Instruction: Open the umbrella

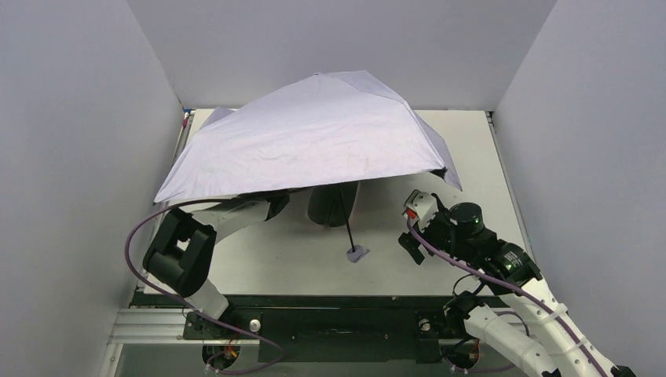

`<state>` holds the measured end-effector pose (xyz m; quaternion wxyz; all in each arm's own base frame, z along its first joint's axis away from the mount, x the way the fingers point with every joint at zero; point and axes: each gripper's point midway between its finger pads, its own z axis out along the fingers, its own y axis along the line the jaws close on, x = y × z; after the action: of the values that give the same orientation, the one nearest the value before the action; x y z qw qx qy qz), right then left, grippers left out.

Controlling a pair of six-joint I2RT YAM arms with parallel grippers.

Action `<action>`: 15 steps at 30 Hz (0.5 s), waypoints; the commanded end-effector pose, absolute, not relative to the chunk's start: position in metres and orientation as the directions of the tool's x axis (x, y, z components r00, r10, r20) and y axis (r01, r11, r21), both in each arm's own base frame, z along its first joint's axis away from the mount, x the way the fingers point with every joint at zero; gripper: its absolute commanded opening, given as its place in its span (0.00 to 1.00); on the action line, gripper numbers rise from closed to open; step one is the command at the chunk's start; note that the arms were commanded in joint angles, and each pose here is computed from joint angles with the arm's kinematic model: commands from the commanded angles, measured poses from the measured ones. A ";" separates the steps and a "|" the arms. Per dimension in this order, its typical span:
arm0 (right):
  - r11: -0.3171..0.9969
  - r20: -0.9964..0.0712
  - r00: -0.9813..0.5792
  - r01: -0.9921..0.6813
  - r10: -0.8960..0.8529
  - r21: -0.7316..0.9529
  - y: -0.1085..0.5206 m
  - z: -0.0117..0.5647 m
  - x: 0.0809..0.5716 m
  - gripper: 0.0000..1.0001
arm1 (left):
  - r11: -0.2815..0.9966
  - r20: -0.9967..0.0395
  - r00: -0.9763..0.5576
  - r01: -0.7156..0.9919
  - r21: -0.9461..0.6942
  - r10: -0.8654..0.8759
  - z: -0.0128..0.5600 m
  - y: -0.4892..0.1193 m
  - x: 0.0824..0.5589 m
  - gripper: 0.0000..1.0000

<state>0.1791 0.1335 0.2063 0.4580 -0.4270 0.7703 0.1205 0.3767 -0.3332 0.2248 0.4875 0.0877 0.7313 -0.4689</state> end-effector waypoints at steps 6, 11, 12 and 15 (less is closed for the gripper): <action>0.597 -0.808 -0.197 -0.770 -0.555 -0.223 0.133 0.203 0.180 0.77 | 0.624 -0.856 -0.497 0.625 -0.468 -0.144 0.214 -0.312 0.342 1.00; 0.581 -0.799 -0.197 -0.784 -0.568 -0.220 0.133 0.194 0.177 0.78 | 0.683 -0.854 -0.519 0.633 -0.363 0.027 0.185 -0.287 0.319 0.97; 0.579 -0.797 -0.197 -0.785 -0.571 -0.221 0.133 0.193 0.176 0.78 | 0.691 -0.851 -0.522 0.634 -0.347 0.051 0.181 -0.283 0.316 0.97; 0.571 -0.786 -0.197 -0.789 -0.586 -0.228 0.131 0.186 0.175 0.80 | 0.708 -0.827 -0.529 0.658 -0.259 0.190 0.162 -0.262 0.297 0.97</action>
<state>0.1757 0.1306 0.1892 0.4427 -0.4377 0.7740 0.1155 0.3229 -0.2908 0.1833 0.4418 0.1886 0.8023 -0.3544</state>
